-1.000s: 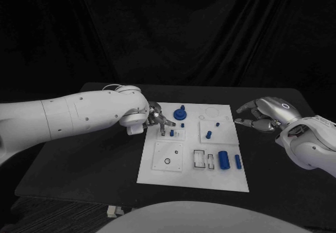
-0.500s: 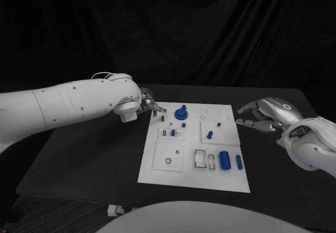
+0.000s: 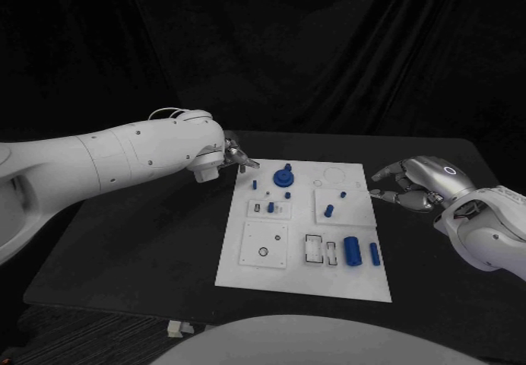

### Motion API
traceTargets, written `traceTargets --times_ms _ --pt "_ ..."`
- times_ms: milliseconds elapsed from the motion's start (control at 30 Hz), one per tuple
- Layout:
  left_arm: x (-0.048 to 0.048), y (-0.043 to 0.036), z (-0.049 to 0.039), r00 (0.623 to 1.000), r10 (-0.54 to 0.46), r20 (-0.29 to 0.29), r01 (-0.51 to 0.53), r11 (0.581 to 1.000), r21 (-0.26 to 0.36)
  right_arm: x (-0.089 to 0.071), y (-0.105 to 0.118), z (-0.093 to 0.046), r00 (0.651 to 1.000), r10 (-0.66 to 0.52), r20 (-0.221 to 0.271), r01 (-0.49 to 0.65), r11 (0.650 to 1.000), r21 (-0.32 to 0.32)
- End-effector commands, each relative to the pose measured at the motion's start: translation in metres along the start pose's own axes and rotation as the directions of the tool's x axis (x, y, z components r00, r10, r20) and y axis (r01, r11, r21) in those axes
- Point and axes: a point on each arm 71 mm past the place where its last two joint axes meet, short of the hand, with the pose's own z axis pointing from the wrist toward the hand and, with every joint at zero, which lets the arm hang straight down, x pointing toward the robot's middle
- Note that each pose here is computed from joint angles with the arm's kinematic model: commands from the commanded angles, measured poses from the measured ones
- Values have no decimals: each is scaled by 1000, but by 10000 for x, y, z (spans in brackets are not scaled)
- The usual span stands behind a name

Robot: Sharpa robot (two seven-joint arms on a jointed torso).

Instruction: Assemble the parts on the task board

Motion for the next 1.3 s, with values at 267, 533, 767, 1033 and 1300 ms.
traceTargets --times_ms 267,533,767,1033,1300 --pt "103 -156 79 999 29 -34 -26 996 81 11 22 -8 1000 -2 -3 2 1000 -13" --pt "174 -166 109 997 40 -60 -35 996 85 11 18 -13 1000 -2 -4 2 1000 -12" --pt "208 -128 126 997 37 -66 -32 997 75 29 20 -7 1000 -3 -10 3 1000 -19" --pt "192 -104 134 997 75 -8 -74 994 80 50 8 -16 1000 -4 -17 4 1000 -20" --pt "190 -91 136 992 124 19 -125 990 72 57 2 -16 1000 -5 -19 4 1000 -19"
